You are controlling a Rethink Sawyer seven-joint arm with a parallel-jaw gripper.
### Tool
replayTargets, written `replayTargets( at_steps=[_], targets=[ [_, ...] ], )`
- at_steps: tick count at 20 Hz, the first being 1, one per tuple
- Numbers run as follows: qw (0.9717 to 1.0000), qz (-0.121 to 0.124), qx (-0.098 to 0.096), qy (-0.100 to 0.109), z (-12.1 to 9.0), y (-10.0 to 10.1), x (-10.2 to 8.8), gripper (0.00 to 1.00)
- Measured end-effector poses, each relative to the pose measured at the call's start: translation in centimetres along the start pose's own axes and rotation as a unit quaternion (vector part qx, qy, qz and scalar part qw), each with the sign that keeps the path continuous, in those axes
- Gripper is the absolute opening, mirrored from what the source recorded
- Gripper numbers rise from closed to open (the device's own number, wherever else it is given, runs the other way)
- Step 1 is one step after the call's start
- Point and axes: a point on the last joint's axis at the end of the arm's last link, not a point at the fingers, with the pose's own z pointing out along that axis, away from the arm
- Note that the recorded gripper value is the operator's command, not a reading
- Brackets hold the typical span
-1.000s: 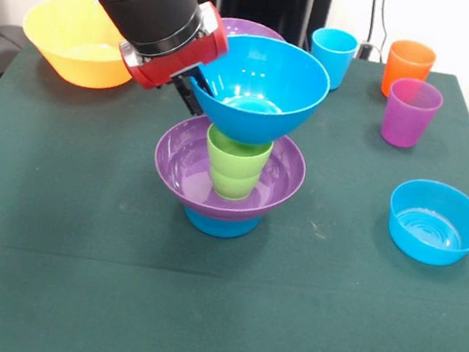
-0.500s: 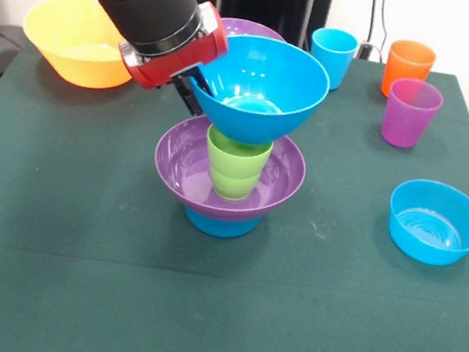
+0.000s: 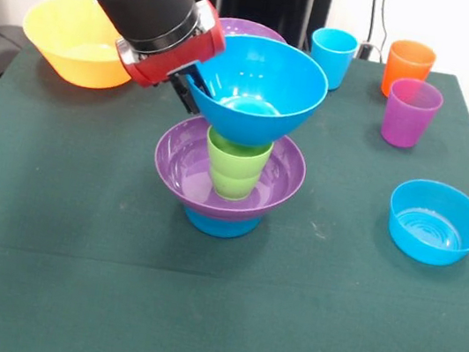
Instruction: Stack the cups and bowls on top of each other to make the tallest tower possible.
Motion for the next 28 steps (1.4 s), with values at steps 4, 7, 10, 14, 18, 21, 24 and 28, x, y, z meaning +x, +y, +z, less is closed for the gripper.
replayTargets(
  at_steps=[4, 7, 10, 14, 18, 21, 24, 28],
  targets=[
    [1.0000, 0.000, 0.005, -0.001, -0.5, -0.1, 0.0, 0.00],
    [0.9999, 0.000, 0.010, -0.003, -1.0, -0.1, 0.0, 0.00],
    [0.9999, 0.000, 0.016, -0.005, -1.7, -0.2, 0.0, 0.00],
    [0.9998, 0.000, 0.021, -0.006, -2.2, -0.2, 0.0, 0.00],
    [0.9997, 0.001, 0.022, -0.010, -2.9, -0.1, -0.2, 0.00],
    [0.9997, 0.002, 0.020, -0.011, -3.0, 0.0, -0.2, 0.00],
    [0.9998, 0.002, 0.018, -0.012, -3.1, 0.1, -0.3, 0.00],
    [0.9998, 0.003, 0.015, -0.013, -3.1, 0.2, -0.3, 0.00]
  ],
)
